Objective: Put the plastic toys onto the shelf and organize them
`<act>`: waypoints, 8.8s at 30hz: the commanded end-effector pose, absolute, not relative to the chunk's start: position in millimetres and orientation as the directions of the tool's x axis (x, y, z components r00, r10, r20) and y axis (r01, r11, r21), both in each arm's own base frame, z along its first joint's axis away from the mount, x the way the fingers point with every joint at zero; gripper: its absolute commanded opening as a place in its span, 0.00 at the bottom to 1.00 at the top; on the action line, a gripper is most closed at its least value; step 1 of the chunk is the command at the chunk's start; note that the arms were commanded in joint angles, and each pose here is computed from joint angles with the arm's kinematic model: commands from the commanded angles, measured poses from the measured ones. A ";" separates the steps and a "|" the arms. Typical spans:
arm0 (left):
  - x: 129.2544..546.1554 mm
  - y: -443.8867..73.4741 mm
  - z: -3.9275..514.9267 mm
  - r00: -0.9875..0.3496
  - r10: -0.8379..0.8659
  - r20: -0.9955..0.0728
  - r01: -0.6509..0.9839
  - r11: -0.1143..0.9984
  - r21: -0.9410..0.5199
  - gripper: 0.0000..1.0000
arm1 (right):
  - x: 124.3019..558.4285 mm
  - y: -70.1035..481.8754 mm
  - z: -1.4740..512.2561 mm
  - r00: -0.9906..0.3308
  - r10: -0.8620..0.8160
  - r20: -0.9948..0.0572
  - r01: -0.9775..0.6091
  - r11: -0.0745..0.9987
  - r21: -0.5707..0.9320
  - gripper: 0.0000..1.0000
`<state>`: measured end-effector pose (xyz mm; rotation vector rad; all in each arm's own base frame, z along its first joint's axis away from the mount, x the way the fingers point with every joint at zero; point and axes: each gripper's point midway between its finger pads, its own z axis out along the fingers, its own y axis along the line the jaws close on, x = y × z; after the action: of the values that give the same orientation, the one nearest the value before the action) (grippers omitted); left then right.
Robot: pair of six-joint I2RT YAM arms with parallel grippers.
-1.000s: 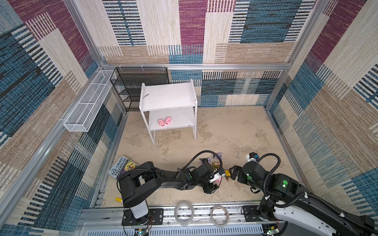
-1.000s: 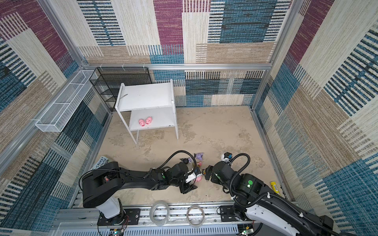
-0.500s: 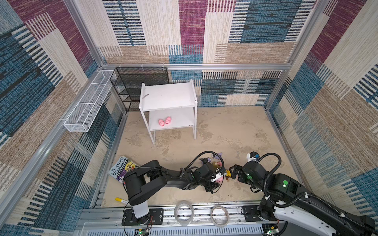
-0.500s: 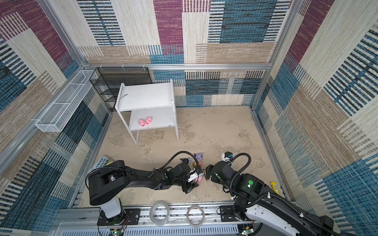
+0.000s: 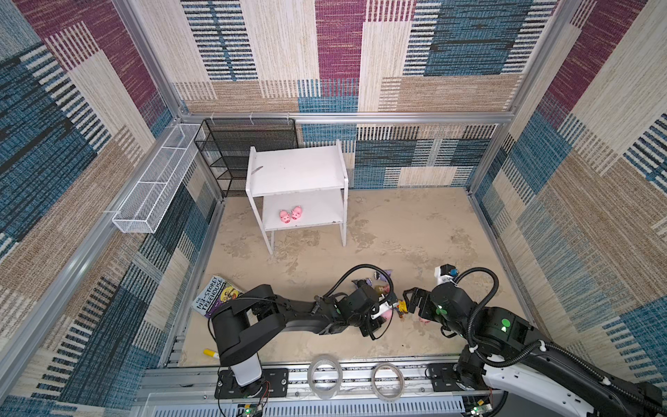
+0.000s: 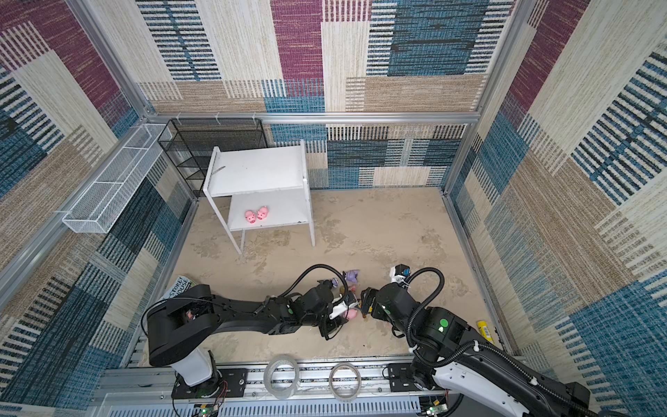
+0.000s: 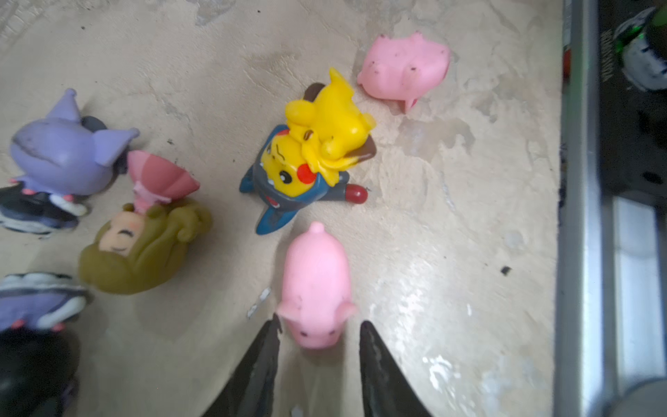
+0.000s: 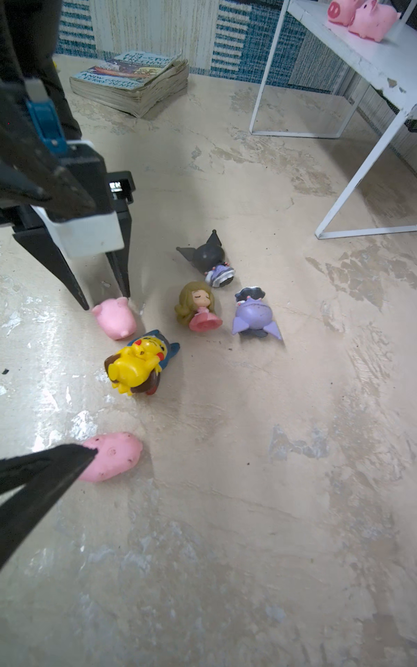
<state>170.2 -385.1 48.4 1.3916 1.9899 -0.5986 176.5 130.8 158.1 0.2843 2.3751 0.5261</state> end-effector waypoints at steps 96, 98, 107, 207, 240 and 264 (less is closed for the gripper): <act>238.6 -256.0 215.9 -0.354 0.214 -0.911 0.711 0.694 -0.113 0.30 | 255.0 345.4 221.2 -0.838 0.130 -0.531 -0.481 0.286 0.829 0.40; 239.4 -255.1 215.8 -0.348 0.208 -0.914 0.707 0.698 -0.111 0.37 | 252.9 344.7 220.1 -0.858 0.136 -0.495 -0.453 0.254 0.855 0.37; 236.5 -252.3 212.0 -0.318 0.175 -0.932 0.711 0.694 -0.112 0.51 | 248.2 331.8 221.5 -0.910 0.181 -0.374 -0.348 0.157 0.924 0.33; 187.1 -124.7 117.5 -0.740 -0.038 -0.672 0.192 0.945 -0.265 0.95 | 163.1 354.9 24.5 -0.737 -0.527 -0.424 -0.676 0.554 0.486 0.27; 141.3 -200.5 49.6 -0.808 0.426 -0.406 0.500 0.861 -0.094 0.76 | 213.0 318.1 76.7 -0.736 -0.389 -0.553 -0.645 0.652 0.399 0.28; 136.4 -195.7 18.0 -0.862 0.432 -0.266 0.445 0.895 0.011 0.58 | 231.9 268.2 105.4 -0.705 -0.299 -0.643 -0.610 0.719 0.334 0.28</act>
<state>137.7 -204.2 19.1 0.7064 2.7837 -0.1164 228.9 271.3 101.7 -0.6902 2.3802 0.7488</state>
